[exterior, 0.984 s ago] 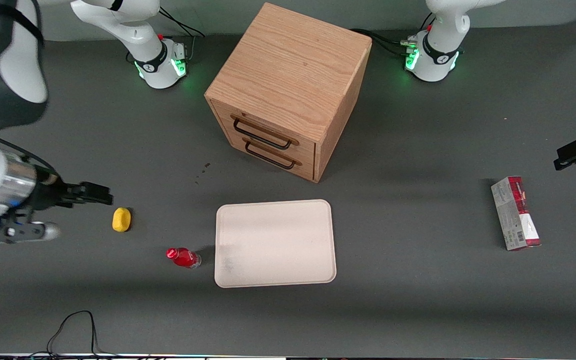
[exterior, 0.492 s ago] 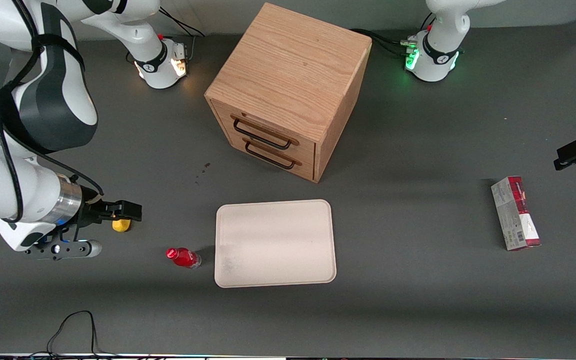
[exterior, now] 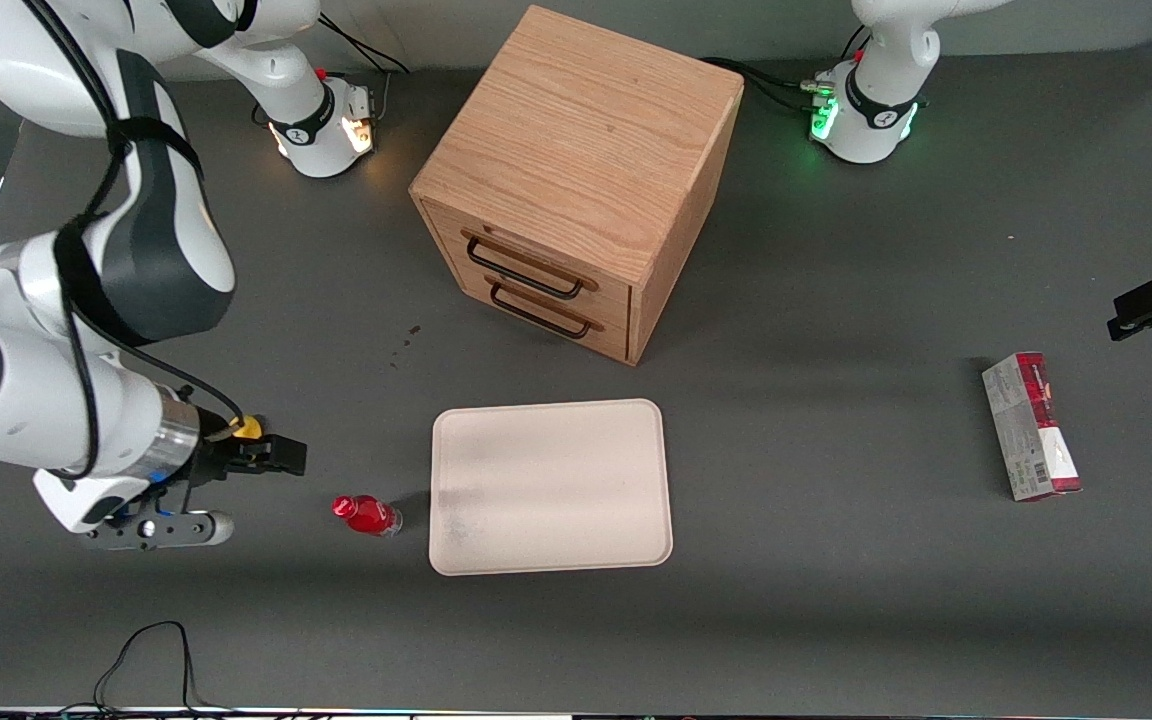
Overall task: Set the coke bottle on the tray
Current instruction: 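Lower the open right gripper over the bottle's cap end, then close the right gripper on the bottle neck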
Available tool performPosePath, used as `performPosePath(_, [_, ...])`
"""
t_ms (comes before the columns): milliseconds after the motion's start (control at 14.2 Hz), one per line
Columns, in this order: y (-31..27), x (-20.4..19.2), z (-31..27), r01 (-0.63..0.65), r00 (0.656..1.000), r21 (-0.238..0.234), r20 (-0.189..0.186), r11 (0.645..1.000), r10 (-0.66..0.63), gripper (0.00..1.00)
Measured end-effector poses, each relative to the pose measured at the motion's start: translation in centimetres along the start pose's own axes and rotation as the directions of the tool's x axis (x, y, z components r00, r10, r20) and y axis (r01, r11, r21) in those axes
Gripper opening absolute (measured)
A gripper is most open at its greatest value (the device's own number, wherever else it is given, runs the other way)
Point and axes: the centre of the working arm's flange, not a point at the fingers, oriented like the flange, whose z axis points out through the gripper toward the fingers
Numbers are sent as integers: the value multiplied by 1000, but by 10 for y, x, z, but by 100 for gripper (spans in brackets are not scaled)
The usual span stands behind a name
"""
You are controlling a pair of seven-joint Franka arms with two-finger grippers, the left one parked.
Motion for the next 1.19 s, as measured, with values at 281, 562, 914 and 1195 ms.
performPosePath(281, [-16,10,41,5,1000,-1,7,1000,-5,100])
performPosePath(562, [-14,18,73,3,1000,-17,25,1000,-2,100])
performPosePath(914, [-11,29,116,11,1000,-42,-17,999,-12,100])
performPosePath(1195, [-12,28,142,15,1000,-39,-26,999,-16,100])
